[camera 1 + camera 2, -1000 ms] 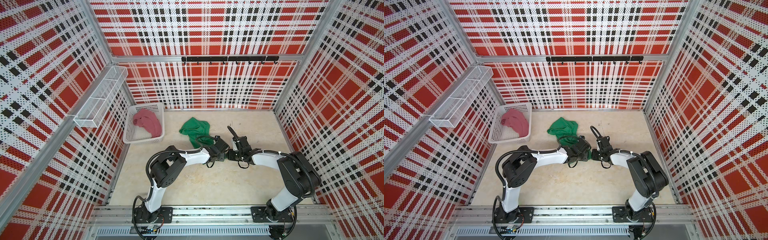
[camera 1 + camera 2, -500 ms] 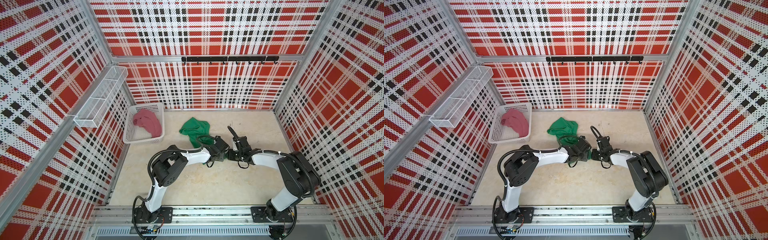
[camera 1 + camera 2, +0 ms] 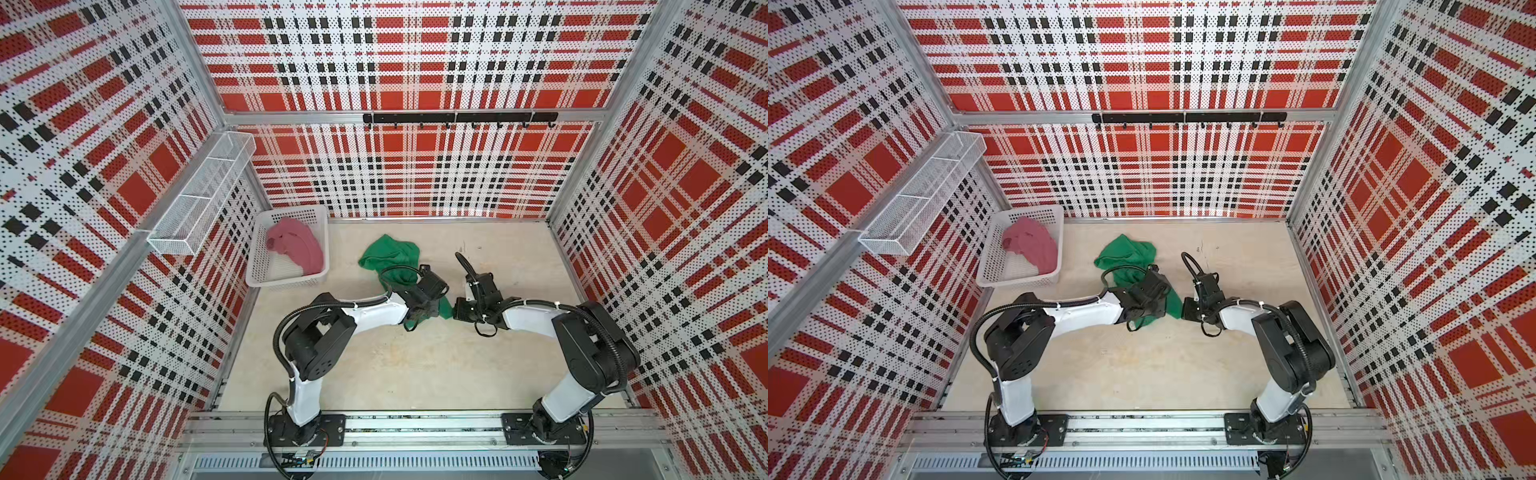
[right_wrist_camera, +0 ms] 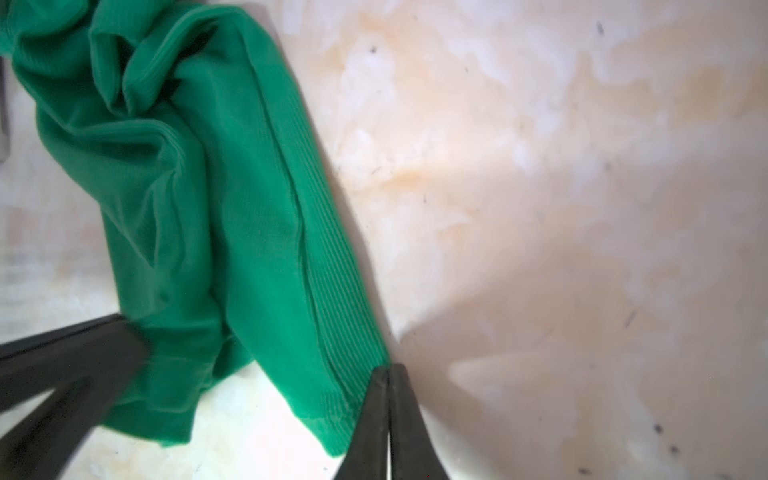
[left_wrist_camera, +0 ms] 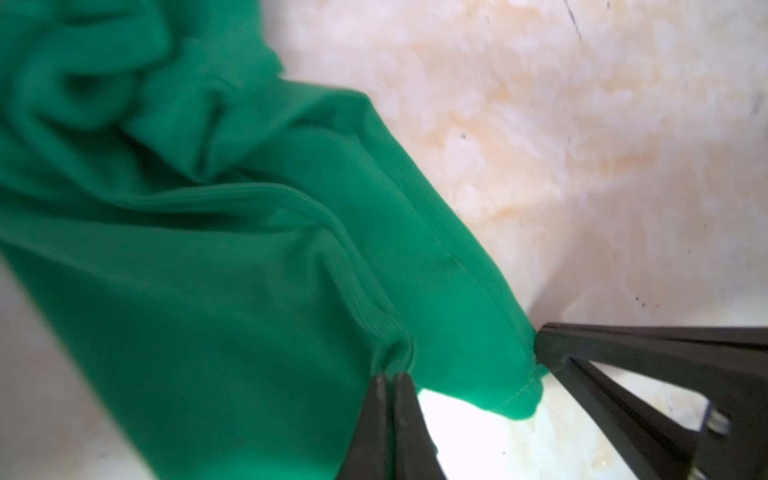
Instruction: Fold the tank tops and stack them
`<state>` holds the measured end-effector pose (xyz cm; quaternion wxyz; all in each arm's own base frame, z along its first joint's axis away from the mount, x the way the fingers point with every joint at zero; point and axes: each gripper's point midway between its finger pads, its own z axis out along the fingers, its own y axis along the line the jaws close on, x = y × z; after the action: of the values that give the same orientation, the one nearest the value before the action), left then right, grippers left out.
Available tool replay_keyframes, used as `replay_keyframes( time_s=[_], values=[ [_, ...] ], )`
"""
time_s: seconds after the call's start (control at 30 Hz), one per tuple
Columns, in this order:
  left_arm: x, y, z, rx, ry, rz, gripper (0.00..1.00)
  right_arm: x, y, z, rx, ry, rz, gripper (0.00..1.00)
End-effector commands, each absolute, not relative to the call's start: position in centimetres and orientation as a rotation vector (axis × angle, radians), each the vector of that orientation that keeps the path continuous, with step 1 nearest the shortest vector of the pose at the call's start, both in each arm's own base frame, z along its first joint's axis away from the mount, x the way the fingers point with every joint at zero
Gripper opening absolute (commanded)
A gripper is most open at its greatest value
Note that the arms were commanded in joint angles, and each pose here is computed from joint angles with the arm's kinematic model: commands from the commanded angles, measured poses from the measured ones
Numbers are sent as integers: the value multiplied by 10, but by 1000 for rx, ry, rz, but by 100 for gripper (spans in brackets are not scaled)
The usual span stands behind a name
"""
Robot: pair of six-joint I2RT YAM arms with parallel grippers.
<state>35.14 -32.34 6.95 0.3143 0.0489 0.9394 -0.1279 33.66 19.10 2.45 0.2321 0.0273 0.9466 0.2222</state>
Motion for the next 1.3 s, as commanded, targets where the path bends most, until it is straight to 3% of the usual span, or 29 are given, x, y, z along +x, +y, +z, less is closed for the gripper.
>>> replay_keyframes(
  time_s=[0.0, 0.37, 0.7, 0.87, 1.13, 1.2, 1.27],
  values=[
    [363, -301, 105, 17, 2368, -392, 0, 336, 190, 29, 83, 2598, 592, 0],
    [328, -167, 133, -249, 2326, -311, 0, 345, 151, 93, 138, 2455, 459, 0],
    [288, -117, 126, -403, 2306, -296, 0, 346, 96, 154, 204, 2341, 333, 0],
    [319, -108, 191, -392, 2161, -337, 0, 354, 88, 211, 190, 2230, 342, 0],
    [390, -108, 390, -223, 1790, -389, 0, 390, 106, 348, 22, 1935, 448, 0],
    [394, -113, 409, -203, 1763, -412, 0, 391, 117, 355, -11, 1946, 508, 0],
    [396, -117, 404, -196, 1775, -433, 0, 390, 130, 325, -13, 2050, 573, 0]
  ],
)
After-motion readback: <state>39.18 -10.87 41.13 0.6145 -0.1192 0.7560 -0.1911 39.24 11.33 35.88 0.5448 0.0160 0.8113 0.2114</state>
